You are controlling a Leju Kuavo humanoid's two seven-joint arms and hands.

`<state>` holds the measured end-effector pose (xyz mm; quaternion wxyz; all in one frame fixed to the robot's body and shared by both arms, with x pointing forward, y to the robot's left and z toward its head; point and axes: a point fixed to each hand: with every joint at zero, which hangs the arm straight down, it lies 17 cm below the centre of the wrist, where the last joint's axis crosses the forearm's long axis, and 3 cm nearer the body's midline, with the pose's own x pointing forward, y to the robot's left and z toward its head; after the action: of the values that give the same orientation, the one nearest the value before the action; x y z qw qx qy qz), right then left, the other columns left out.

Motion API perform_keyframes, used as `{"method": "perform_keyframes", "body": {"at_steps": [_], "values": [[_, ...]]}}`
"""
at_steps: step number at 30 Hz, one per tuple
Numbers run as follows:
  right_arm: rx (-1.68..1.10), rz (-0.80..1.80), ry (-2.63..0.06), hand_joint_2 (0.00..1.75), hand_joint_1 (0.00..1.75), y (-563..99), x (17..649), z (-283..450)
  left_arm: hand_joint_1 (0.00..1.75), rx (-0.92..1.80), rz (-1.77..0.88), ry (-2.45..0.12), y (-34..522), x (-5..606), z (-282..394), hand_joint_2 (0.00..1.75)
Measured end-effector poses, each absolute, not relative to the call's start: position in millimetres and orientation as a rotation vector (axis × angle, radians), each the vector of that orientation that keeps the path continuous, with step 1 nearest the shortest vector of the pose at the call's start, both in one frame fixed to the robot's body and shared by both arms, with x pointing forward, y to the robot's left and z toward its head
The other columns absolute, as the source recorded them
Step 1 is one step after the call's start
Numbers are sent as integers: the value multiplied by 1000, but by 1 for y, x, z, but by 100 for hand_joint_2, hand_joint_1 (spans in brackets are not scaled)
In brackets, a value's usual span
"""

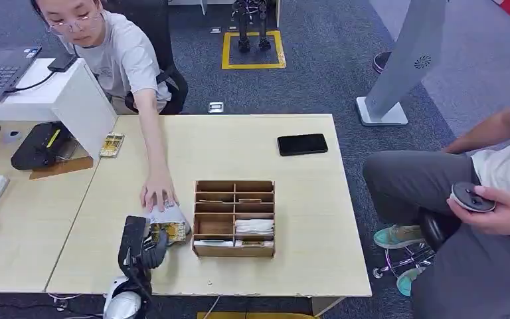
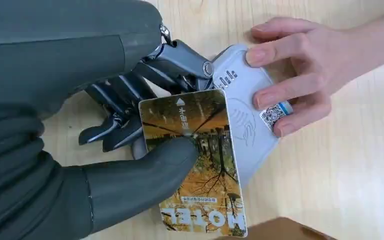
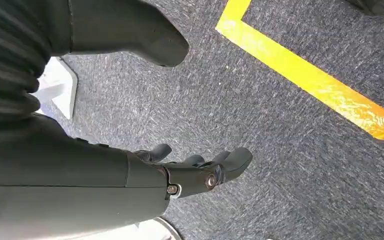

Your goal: Pass the card to the sensor for recognition and then transmit it.

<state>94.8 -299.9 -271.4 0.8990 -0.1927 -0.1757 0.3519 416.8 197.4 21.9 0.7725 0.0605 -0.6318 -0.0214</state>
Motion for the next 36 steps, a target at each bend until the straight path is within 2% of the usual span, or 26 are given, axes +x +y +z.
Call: {"method": "perform_keyframes", "body": {"at_steps": [6,15,24,29,36], "values": [[-405,730,-372,175,0,-300,96,-271,175,95,59,-1464,230,440,68,175],[-402,730,-374,175,0,-300,96,-271,175,151,70,-1593,267,466,124,175],[-393,735,-370,175,0,-298,95,-271,175,216,53,-1613,275,468,131,175],[-393,736,-364,175,0,-298,95,-272,175,350,7,-1635,284,471,138,175],[-391,737,-369,175,0,-296,98,-271,175,422,-47,-1605,281,471,122,175]]}}
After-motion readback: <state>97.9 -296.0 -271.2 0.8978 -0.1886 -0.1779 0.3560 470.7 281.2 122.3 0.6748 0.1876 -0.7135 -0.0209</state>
